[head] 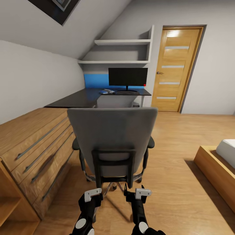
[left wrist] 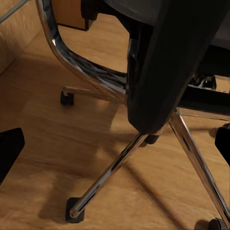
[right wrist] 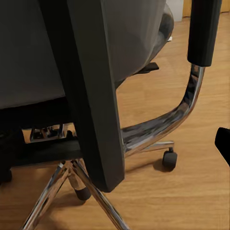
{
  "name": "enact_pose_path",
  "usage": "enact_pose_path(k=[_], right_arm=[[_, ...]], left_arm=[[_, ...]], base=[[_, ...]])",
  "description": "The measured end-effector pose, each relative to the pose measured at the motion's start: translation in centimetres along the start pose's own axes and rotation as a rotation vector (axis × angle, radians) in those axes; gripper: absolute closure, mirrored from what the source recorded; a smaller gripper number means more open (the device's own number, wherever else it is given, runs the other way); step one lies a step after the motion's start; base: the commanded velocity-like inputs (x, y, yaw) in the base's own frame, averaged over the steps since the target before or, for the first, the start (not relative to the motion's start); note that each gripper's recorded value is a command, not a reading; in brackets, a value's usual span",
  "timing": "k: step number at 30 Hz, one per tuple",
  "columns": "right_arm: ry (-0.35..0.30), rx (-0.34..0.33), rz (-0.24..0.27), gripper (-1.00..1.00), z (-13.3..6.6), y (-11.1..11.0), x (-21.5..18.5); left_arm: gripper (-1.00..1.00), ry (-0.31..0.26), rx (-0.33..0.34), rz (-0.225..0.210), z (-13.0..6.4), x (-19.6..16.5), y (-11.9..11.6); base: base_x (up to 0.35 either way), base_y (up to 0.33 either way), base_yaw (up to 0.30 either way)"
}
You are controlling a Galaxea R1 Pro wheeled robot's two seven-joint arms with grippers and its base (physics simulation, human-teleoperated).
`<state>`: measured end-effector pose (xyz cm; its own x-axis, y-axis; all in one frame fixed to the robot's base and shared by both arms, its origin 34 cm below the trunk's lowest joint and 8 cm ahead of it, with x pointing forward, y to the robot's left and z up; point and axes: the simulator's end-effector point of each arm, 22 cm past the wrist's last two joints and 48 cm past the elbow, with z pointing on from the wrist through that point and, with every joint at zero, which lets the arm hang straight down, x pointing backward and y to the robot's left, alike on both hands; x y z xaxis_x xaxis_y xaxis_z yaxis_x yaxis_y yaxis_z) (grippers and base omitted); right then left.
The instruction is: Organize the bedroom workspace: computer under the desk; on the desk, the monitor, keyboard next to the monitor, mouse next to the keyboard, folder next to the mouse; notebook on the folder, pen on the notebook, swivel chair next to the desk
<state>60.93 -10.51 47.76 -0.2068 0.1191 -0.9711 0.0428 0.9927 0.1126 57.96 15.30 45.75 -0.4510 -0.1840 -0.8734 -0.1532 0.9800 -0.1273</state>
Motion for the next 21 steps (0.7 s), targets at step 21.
enact_pose_path(k=[21], right_arm=[[-0.018, -0.038, -0.077, -1.00, -0.23, 0.08, 0.30]], left_arm=[[-1.00, -0.004, 0.001, 0.005, -0.01, -0.10, -0.05]], base=[[0.079, 0.000, 0.000]])
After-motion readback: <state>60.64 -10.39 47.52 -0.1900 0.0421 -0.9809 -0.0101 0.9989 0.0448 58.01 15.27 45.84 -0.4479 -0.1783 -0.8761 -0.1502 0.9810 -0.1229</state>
